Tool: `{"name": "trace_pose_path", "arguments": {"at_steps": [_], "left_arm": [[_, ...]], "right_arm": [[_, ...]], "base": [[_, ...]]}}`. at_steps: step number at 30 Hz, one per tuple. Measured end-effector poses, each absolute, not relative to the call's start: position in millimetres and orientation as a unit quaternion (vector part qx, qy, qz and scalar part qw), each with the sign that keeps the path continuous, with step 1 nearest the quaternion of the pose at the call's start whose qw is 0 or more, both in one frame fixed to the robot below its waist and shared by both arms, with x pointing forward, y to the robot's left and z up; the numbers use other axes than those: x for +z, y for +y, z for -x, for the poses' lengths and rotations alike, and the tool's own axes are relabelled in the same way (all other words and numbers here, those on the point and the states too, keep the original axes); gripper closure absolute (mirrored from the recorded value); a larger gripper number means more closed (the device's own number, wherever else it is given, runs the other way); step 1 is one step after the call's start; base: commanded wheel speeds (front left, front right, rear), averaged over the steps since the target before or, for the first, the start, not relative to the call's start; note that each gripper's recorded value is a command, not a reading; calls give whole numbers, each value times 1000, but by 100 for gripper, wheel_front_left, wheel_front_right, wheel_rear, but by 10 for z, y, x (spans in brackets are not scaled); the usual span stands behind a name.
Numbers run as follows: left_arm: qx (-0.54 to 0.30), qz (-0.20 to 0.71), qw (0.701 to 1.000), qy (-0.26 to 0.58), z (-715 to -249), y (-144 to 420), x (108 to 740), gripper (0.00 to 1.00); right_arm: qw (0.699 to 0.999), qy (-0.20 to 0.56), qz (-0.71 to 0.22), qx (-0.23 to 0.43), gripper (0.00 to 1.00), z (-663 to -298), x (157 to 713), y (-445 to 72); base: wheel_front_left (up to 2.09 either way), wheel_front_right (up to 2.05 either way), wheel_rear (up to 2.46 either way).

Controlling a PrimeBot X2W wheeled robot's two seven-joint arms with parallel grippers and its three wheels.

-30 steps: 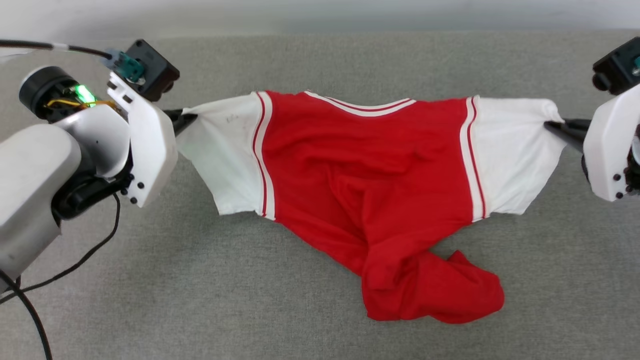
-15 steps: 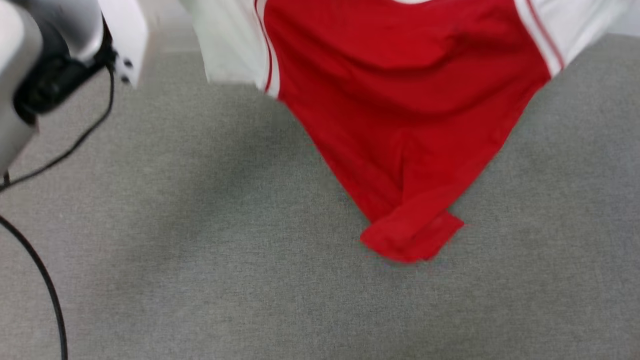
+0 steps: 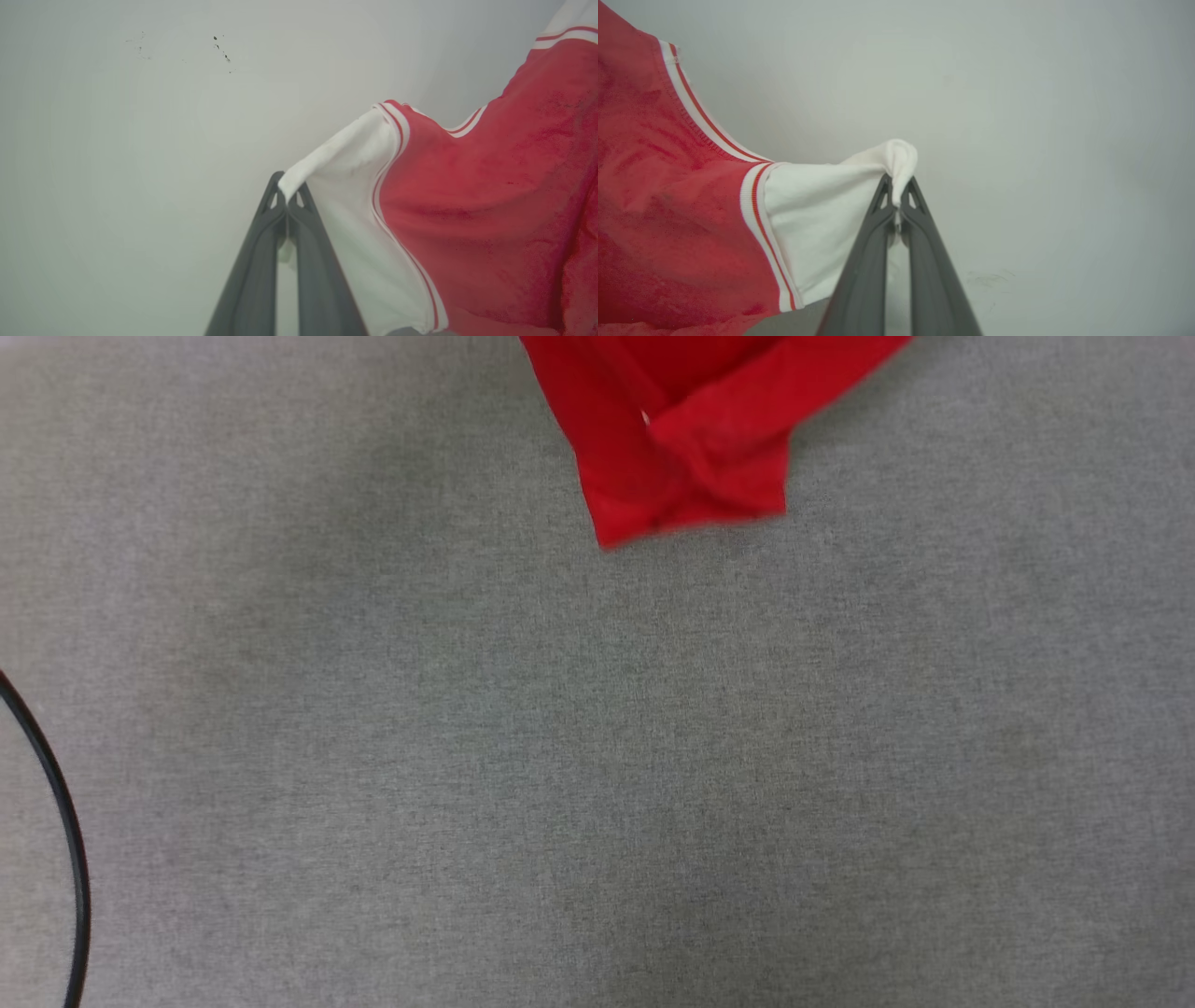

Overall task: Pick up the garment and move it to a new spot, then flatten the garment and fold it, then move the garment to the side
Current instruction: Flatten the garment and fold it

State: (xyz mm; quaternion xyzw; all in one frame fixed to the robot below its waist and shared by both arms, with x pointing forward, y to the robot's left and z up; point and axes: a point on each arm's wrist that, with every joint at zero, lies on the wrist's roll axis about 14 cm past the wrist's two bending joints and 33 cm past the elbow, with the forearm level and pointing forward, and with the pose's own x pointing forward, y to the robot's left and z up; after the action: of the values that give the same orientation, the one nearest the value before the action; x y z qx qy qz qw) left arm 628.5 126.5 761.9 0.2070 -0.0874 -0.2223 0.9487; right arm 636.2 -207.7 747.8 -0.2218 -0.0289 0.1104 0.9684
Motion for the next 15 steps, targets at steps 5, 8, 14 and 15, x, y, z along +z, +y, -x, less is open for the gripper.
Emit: {"name": "trace_pose_path", "arguments": {"at_steps": [5, 8, 14, 15], "left_arm": [[-204, -184, 953, -128, -6499, 1313, 7857, 100], [-196, -170, 954, -151, -6603, 1335, 7991, 100], [-194, -154, 956, -157, -6783, 1320, 7958, 100], [-191, -154, 957, -157, -6810, 1336, 7944, 100]], "right_arm": [[965, -66, 237, 91, 100, -6565, 7700, -2095], [961, -88, 246, 86, 100, -6676, 7804, -2050], [958, -113, 249, 85, 100, -6862, 7879, -1944], [958, -113, 249, 85, 100, -6894, 7855, -1936]], "base": [[0, 0, 0], [0, 0, 0], [0, 0, 0], [0, 0, 0]]}}
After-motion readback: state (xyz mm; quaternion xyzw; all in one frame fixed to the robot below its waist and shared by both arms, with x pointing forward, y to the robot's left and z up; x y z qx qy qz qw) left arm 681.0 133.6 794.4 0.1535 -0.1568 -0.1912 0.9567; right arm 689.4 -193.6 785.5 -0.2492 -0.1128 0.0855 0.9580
